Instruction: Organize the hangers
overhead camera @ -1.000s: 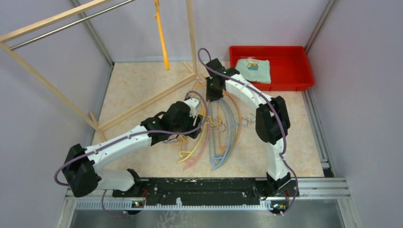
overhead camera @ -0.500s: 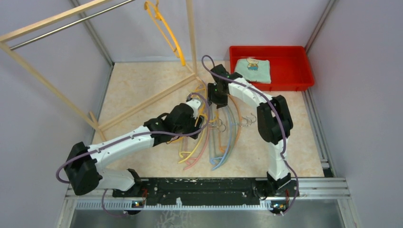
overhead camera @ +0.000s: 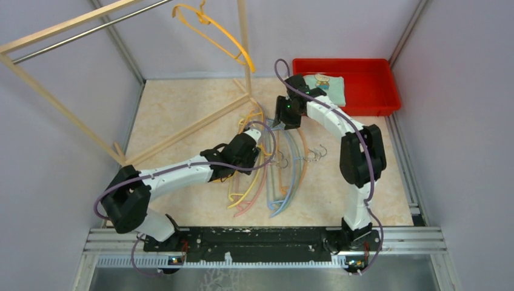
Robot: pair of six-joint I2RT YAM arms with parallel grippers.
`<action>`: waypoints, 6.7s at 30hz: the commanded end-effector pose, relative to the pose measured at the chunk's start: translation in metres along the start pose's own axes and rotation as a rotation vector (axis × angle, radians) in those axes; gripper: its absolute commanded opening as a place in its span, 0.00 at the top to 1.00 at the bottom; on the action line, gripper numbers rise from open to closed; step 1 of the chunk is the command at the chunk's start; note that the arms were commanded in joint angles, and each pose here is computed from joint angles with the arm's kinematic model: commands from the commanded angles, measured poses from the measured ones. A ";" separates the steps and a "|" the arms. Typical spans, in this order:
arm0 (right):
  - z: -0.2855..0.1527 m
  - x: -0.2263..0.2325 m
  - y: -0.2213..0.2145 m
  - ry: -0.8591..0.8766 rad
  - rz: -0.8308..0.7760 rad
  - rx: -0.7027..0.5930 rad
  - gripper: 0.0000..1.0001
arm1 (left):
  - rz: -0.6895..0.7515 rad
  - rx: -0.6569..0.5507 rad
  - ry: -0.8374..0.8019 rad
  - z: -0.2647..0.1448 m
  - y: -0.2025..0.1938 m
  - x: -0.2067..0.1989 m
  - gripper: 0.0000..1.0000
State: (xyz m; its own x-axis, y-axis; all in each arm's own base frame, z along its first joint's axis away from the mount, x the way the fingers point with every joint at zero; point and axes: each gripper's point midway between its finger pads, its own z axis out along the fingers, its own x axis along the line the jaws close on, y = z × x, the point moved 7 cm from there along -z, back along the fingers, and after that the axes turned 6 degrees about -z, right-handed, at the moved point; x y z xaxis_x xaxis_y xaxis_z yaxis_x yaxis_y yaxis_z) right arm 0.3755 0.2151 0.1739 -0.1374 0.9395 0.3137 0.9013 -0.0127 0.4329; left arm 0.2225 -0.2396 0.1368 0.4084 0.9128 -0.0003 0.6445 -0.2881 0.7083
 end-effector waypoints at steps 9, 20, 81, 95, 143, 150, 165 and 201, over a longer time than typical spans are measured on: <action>-0.027 -0.017 0.011 0.049 0.020 -0.093 0.48 | -0.011 0.037 -0.032 0.021 -0.011 0.011 0.47; -0.026 -0.025 0.010 0.045 0.033 -0.090 0.48 | -0.013 0.079 -0.008 0.032 -0.020 0.023 0.49; -0.080 -0.007 -0.006 1.164 0.350 -0.317 0.55 | -0.299 -0.155 -0.506 -0.042 0.052 -0.027 1.00; -0.069 0.001 -0.014 1.195 0.408 -0.266 0.58 | -0.320 -0.205 -0.483 -0.047 0.064 -0.023 1.00; -0.059 -0.017 0.013 0.902 0.471 -0.371 0.44 | -0.403 -0.345 -0.568 -0.096 0.091 -0.014 1.00; -0.054 0.006 0.020 1.030 0.475 -0.330 0.44 | -0.424 -0.358 -0.597 -0.100 0.093 -0.016 1.00; -0.035 0.038 0.011 1.187 0.564 -0.251 0.49 | -0.467 -0.366 -0.641 -0.105 0.092 -0.018 1.00; -0.032 -0.031 -0.001 0.986 0.539 -0.298 1.00 | -0.904 -0.420 -0.066 -0.125 0.037 0.059 1.00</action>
State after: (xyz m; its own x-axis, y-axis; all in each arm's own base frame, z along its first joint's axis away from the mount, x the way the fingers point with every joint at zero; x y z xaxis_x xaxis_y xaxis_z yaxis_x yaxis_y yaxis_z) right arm 0.3608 0.1716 0.1708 -0.0235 0.0730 0.9971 0.8407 -0.5382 0.0592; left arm 0.1897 -0.1771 0.2467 0.0395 0.7339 -0.6781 0.5385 0.5560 0.6331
